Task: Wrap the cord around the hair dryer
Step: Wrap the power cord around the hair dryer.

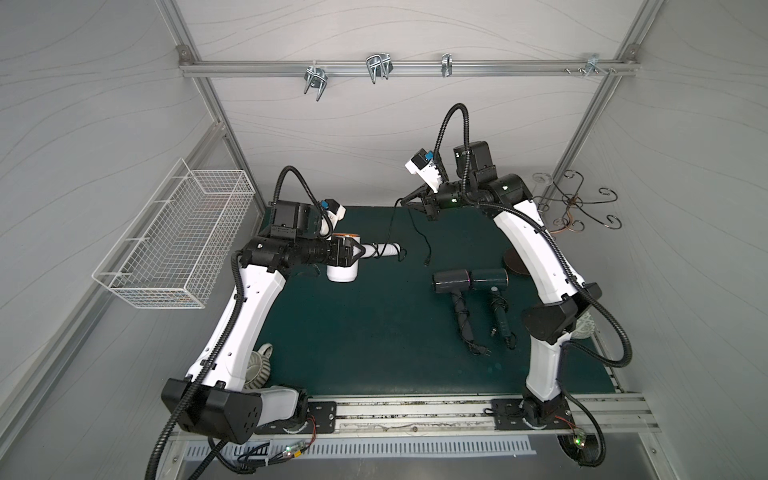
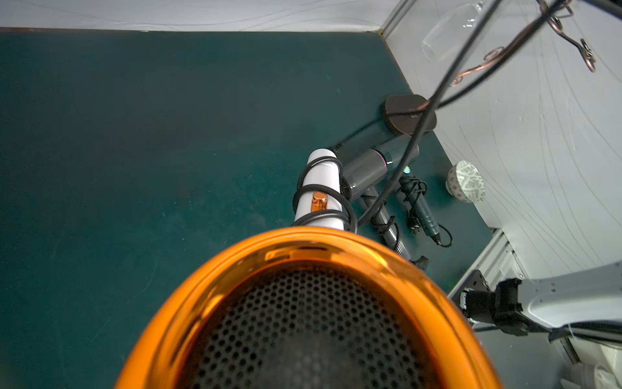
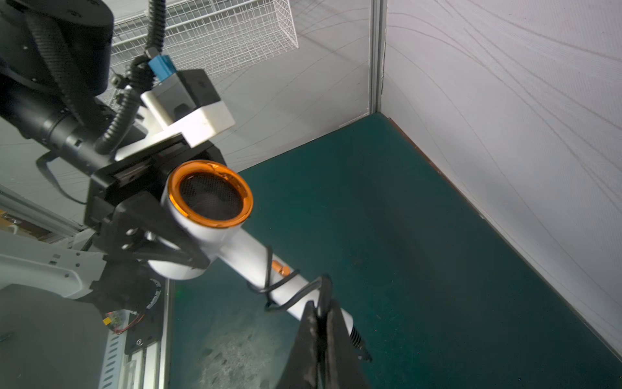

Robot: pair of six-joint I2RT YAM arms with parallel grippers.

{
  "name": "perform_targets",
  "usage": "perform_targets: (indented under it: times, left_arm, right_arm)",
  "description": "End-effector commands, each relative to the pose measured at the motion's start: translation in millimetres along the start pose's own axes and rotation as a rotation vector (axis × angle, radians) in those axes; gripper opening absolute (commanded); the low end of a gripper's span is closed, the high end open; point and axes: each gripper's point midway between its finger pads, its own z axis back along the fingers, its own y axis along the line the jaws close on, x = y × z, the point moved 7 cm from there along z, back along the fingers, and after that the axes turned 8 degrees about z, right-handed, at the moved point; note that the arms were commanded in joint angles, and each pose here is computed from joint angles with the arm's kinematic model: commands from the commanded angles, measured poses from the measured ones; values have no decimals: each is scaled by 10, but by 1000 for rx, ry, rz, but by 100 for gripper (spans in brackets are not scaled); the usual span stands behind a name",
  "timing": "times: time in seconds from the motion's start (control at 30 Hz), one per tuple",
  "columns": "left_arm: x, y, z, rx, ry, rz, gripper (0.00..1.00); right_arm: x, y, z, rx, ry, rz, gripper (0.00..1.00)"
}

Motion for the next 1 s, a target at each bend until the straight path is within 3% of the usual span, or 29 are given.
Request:
perform_targets:
  times: [0.0,0.13,0.3,0.5,0.73,0.97]
  left_arm:
    - [-74,-344,63,-198,71,-73,0]
    - [-81,-712,93,-376,122,-125,0]
    - [83,-990,315,-519,62,-183,0]
    - [285,-1132,469,-569,-1,-241,0]
    - [631,-1076,645,-605,-135,-212,0]
    - [958,-1200,767,-682,-200,-246,0]
  right_arm:
    - [173,-162,82,-54,-84,98,0]
    - [41,-359,-67,13,-115,15,0]
    - [-223,-475,-318,171,-138,-142,0]
    - [-618,-654,-441,334,-186,-353,0]
    - [-907,-526,-536,389,-146,-401,0]
    - [-1146,-494,-630,415,-123,-441,0]
